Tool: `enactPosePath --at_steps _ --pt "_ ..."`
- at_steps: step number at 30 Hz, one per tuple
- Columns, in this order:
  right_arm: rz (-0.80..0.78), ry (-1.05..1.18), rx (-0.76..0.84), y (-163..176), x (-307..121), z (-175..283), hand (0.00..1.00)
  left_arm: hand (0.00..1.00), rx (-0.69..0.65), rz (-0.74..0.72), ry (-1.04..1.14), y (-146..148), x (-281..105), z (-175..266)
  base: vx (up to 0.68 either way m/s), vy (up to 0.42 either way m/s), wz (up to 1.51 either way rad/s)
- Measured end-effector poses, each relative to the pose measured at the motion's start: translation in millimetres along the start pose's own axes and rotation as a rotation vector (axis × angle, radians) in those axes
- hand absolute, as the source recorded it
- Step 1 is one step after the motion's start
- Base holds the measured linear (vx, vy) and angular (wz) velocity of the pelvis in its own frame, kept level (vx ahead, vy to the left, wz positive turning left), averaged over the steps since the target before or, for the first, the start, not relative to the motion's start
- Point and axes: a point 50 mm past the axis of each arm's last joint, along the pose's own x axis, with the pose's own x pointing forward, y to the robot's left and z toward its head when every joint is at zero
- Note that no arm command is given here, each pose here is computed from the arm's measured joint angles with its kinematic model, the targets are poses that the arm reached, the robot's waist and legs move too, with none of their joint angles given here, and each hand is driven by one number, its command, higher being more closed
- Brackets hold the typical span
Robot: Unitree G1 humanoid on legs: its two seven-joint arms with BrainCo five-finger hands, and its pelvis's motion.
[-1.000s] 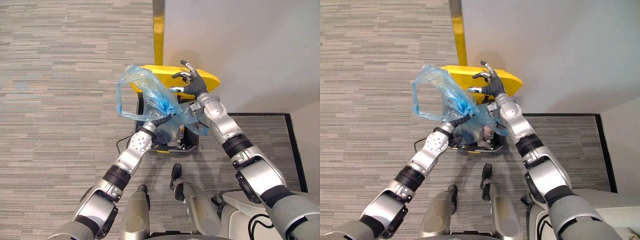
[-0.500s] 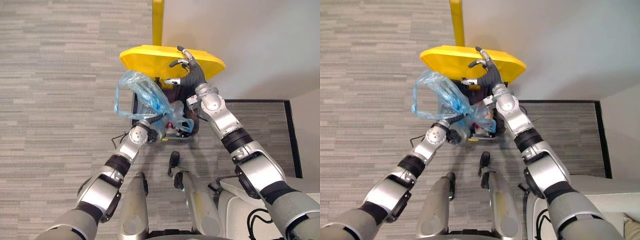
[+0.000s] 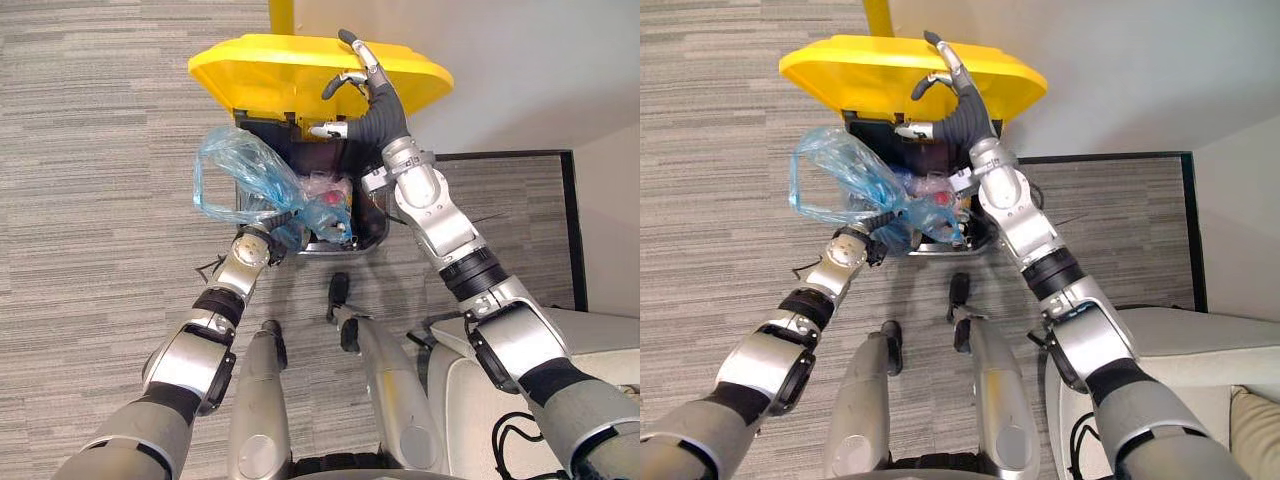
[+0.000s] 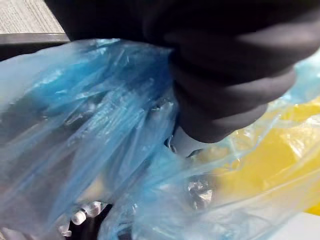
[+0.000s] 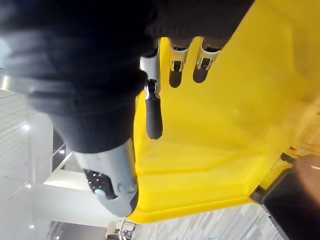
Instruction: Gather rubbish on tea table into small bin, then transfer packed bag to large trash can.
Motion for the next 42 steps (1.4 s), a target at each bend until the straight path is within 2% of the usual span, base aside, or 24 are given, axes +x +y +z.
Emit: enactPosePath --at_steps 9,17,22,29,33,37,42 --pt "0.008 -0.011 0.001 6.1 -7.9 -1.6 0.00 0.00 -0.026 0.007 0.017 2.1 -2.0 -5.8 0.00 0.001 0.00" --pt "0.044 0.079 -0.023 12.5 -29.0 -27.9 0.00 0.00 -0.030 -0.024 0.049 -6.4 -12.5 -25.3 -0.01 0.003 0.01" --pt "0.075 0.130 -0.042 15.7 -41.5 -41.8 0.00 0.00 -0.052 -0.026 -0.019 -11.6 -21.2 -22.2 0.01 -0.001 0.00" --pt "0.103 0.239 -0.076 11.6 -66.3 -68.0 0.00 0.00 -0.173 -0.024 -0.084 -21.6 -52.0 -37.7 0.07 -0.006 0.07" --pt "0.127 0.338 -0.086 13.4 -91.1 -88.7 0.00 0.00 -0.280 -0.017 -0.092 -27.2 -81.7 -53.9 0.05 -0.022 0.23" --pt "0.157 0.433 -0.075 18.0 -119.9 -107.4 0.00 0.00 -0.387 -0.024 0.024 -34.1 -117.7 -92.5 0.05 -0.010 0.08" --pt "0.158 0.535 -0.043 22.2 -153.3 -124.4 0.00 0.00 -0.457 -0.082 0.181 -50.9 -163.6 -132.3 0.05 -0.025 0.18"
